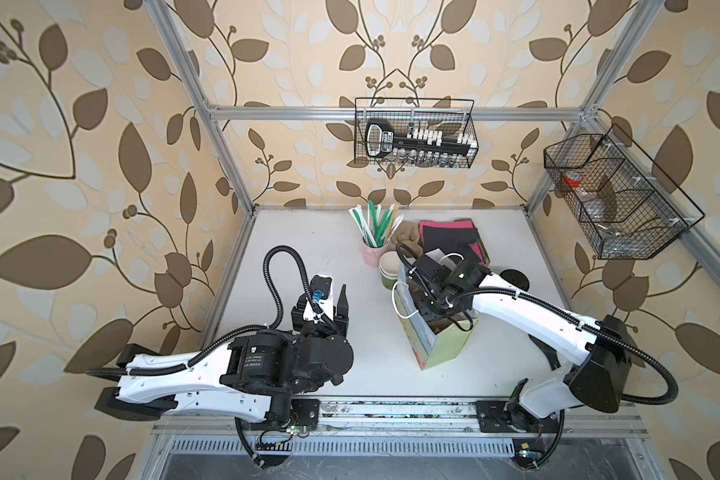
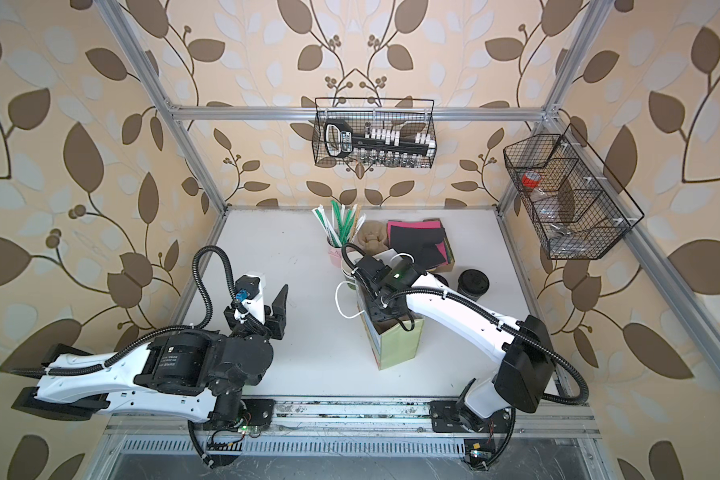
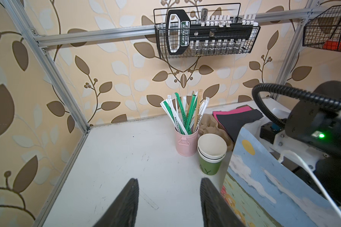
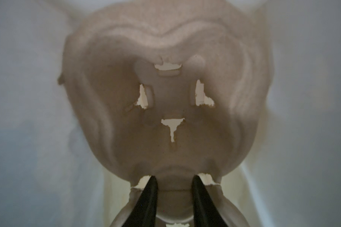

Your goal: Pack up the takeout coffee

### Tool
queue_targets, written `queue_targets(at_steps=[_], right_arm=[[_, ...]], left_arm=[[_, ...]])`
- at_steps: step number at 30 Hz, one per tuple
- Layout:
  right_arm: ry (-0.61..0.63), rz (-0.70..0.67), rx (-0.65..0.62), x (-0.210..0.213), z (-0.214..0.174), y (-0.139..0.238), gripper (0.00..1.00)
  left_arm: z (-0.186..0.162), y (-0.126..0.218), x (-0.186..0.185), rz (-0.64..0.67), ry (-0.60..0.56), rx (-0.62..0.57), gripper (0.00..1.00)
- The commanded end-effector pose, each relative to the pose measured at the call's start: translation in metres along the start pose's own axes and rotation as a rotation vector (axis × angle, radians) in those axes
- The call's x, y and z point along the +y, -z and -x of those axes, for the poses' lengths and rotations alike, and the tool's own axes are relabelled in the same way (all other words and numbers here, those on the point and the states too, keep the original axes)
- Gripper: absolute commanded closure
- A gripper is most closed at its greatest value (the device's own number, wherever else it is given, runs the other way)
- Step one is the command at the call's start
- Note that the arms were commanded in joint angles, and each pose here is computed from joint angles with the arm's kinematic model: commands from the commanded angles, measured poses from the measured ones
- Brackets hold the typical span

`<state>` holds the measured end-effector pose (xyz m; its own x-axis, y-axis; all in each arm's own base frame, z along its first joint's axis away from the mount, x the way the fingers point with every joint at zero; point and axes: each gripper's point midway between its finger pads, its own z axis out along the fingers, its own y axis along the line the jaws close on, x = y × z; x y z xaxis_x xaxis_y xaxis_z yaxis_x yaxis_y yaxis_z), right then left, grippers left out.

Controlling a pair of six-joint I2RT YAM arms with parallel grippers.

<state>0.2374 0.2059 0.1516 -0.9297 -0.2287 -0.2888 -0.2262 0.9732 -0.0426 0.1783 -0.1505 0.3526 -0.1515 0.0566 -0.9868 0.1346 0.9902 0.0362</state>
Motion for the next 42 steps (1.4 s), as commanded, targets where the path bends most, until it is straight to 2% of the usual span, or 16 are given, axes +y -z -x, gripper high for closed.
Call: queue_targets(at_steps=[1, 11, 16, 32, 42], right_arm=[[0.005, 0.003, 0.021, 0.000, -0.005, -0.008, 0.70], [0.011, -0.028, 0.071, -0.009, -0.018, -0.036, 0.70], [0.008, -0.031, 0.060, -0.011, -0.016, -0.035, 0.70], [0.016, -0.025, 0.153, -0.014, -0.030, -0.068, 0.69], [-0.002, -0.023, 0.065, -0.005, -0.026, -0.048, 0.66]], left_arm=[[0.008, 0.002, 0.005, 0.028, 0.009, -0.033, 0.48], [0.008, 0.002, 0.003, 0.028, 0.001, -0.034, 0.48], [0.008, 0.002, 0.002, 0.029, -0.006, -0.035, 0.48], [0.008, 0.003, -0.001, 0.028, -0.025, -0.037, 0.48], [0.008, 0.003, -0.004, 0.026, -0.038, -0.038, 0.48]])
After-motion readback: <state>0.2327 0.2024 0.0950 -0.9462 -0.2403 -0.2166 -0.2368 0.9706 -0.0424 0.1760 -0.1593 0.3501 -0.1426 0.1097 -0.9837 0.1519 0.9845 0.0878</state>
